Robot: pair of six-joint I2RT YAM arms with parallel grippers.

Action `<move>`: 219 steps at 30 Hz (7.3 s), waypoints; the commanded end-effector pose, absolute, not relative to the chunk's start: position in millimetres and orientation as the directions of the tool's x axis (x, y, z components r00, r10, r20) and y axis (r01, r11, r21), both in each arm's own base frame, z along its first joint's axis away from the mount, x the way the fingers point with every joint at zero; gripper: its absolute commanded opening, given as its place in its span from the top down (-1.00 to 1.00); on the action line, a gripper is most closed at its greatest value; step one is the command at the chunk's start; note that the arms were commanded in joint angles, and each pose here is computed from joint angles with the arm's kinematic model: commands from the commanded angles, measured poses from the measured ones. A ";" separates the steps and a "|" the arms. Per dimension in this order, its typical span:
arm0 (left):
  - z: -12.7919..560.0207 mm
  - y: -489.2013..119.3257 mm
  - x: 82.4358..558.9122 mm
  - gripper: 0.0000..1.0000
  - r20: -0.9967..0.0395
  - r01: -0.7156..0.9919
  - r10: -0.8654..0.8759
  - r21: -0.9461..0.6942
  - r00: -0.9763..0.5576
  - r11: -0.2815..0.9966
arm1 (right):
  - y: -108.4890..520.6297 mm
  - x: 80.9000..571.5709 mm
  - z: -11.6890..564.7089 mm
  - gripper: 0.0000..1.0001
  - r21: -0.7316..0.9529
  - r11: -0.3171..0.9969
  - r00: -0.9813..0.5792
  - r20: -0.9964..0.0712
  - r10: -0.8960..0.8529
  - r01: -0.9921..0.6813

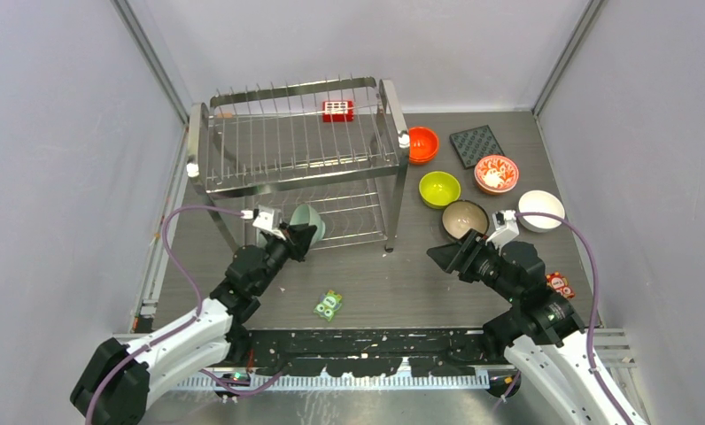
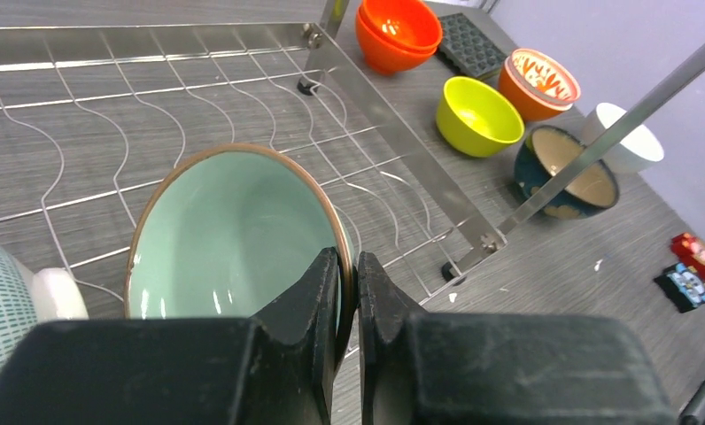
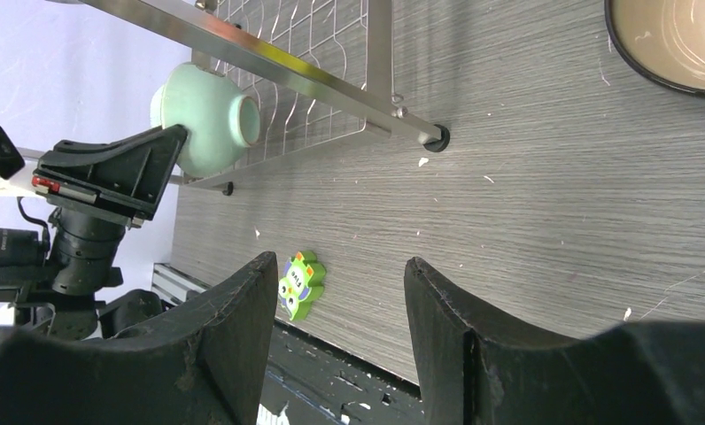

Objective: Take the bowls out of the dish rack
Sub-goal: Pick up the bowl from the dish rack, then place the bowl at the center of the board.

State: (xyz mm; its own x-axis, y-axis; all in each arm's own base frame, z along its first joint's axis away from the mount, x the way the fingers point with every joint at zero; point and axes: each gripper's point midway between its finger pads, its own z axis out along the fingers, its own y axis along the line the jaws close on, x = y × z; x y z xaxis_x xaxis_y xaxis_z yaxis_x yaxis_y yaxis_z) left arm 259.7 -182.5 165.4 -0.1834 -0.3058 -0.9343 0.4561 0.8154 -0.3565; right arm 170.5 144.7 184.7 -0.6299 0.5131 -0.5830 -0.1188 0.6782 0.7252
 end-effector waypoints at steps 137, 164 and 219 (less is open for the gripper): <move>165.4 -367.4 22.9 1.00 -0.736 0.849 0.473 0.526 0.484 -0.049 | 144.1 152.3 166.0 -0.38 0.629 0.768 -0.748 -0.451 0.487 0.120; 146.7 -384.1 9.9 1.00 -0.717 0.819 0.421 0.558 0.555 -0.130 | 168.4 121.4 170.9 -0.61 0.606 0.795 -0.897 -0.363 0.252 -0.022; 173.5 -369.6 12.3 -0.23 -0.847 0.892 0.377 0.440 0.375 0.103 | 219.1 105.3 126.8 0.98 0.292 0.917 -0.874 -0.473 -0.109 -0.273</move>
State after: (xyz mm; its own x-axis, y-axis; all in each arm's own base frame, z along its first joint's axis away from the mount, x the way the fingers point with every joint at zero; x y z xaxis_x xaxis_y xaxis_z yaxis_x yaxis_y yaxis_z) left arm 6.3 -357.4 124.6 0.4533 0.4910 -0.7440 0.8693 -0.0588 0.4908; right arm 84.8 205.5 91.7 -0.9063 -0.2134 -0.3649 -0.3142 0.9176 0.2437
